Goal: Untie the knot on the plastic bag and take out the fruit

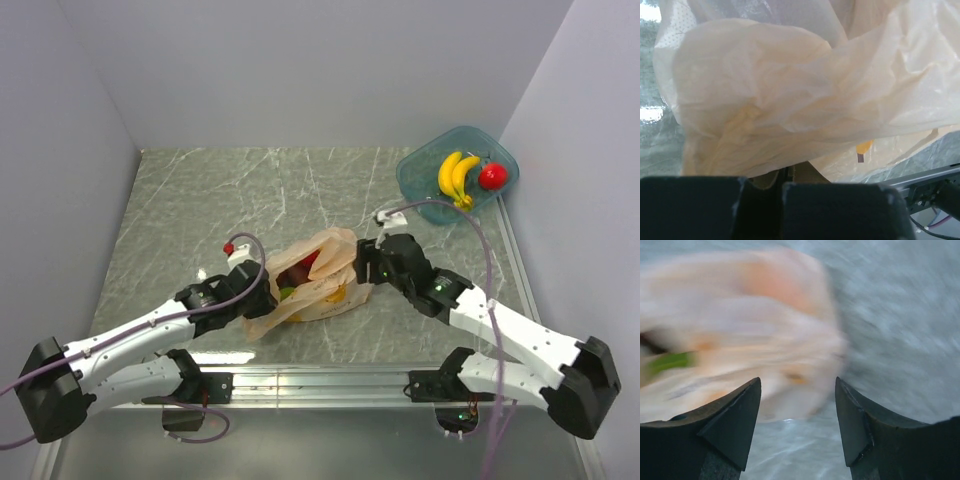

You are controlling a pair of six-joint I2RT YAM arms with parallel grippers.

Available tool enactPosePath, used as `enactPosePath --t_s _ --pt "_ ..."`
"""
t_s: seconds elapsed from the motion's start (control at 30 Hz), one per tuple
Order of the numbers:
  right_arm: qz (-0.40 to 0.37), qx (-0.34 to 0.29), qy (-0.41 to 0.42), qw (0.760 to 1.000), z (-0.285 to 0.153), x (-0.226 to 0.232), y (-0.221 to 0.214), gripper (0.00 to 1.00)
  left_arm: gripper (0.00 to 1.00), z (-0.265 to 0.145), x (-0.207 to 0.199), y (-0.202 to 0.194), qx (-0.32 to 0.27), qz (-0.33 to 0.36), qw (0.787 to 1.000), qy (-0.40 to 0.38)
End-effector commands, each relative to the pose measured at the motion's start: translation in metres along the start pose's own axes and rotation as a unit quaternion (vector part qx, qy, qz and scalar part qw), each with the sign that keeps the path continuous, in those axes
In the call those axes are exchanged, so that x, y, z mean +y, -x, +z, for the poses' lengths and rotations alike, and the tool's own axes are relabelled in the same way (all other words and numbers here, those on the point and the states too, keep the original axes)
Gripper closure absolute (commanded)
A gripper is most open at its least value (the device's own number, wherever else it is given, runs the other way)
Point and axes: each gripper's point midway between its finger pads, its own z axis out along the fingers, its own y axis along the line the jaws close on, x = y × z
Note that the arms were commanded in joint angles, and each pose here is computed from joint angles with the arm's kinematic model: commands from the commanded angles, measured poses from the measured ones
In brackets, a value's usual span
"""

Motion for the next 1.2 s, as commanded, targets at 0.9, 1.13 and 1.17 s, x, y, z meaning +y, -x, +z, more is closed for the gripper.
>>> enactPosePath --t_s 0.9,1.13,1.17 --pt "0.022 0.037 -0.132 0.99 0.069 -0.067 0.034 0.17 1.0 -0.009 0.009 0.009 -0.03 -0.003 1.0 -0.005" --pt "-0.054 -0.004 0.034 0.998 0.027 0.033 0.047 0.17 1.0 -0.004 -0.017 0.017 -0.03 0.017 0.999 -0.037" --pt "-0.073 -0.007 0.051 0.996 0.02 0.048 0.042 0.17 1.0 -0.003 -0.02 0.017 -0.028 0.017 0.999 -0.042"
